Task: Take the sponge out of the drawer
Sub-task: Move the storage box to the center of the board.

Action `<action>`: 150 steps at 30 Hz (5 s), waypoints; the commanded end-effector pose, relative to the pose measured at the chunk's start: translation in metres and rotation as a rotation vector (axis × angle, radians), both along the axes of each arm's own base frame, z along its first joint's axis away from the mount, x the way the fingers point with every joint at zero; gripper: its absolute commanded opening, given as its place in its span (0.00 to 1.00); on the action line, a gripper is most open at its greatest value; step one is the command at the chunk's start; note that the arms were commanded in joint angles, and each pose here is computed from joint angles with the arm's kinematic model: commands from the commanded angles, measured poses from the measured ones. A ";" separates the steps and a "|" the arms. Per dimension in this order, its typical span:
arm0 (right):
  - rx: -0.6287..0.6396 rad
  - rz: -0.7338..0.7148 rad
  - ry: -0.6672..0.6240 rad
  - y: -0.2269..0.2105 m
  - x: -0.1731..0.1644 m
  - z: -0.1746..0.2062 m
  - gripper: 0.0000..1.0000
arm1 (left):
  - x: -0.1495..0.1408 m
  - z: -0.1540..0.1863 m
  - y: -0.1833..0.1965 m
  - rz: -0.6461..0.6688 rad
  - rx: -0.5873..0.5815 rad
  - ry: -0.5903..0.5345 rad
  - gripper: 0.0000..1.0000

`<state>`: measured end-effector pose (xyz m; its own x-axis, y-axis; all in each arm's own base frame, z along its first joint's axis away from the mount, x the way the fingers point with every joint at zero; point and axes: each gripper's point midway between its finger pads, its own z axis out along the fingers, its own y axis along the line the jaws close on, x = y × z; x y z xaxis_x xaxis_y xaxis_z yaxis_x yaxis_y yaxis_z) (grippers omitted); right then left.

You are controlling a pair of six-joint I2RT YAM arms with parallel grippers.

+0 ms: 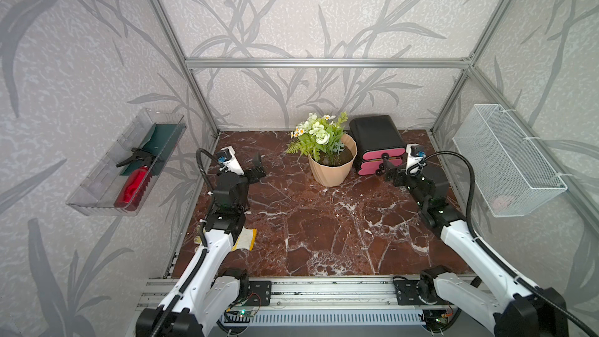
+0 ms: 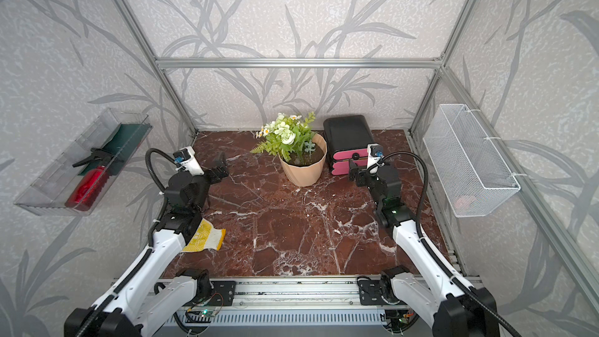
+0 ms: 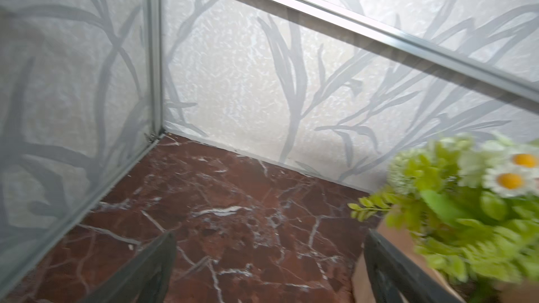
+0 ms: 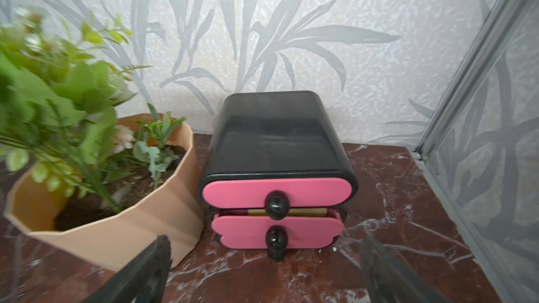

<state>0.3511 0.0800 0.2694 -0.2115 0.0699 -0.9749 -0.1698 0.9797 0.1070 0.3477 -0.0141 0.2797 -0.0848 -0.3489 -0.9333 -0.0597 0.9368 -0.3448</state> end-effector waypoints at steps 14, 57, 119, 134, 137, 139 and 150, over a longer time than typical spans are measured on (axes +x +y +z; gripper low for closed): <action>0.515 0.462 0.489 0.119 -0.138 -0.038 0.99 | -0.069 -0.039 -0.163 -0.493 -0.637 0.329 0.99; -0.107 0.256 0.232 0.080 0.178 0.071 0.99 | -0.073 0.026 -0.155 -0.539 -0.165 0.118 0.99; -0.177 0.350 1.037 0.022 0.119 -0.144 0.75 | -0.097 0.012 -0.113 -0.409 -0.238 0.075 0.99; -0.139 0.196 0.674 0.009 0.043 -0.021 0.92 | -0.111 0.020 -0.135 -0.552 -0.278 0.091 0.99; -0.132 -0.007 0.563 -0.026 0.028 0.013 0.99 | -0.112 0.022 -0.142 -0.586 -0.277 0.101 0.99; -0.106 -0.092 0.540 -0.045 0.011 0.024 0.99 | -0.112 0.022 -0.147 -0.608 -0.273 0.113 0.99; 0.061 -0.040 0.651 -0.052 -0.028 -0.021 0.99 | -0.115 0.024 -0.165 -0.703 -0.250 0.125 0.99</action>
<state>0.3288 0.0161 0.2669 -0.7154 0.1030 -0.6911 0.0058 0.9899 0.1415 0.2391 -0.1728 0.2801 -0.4898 -0.3750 -0.7871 0.4073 0.6998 -0.5869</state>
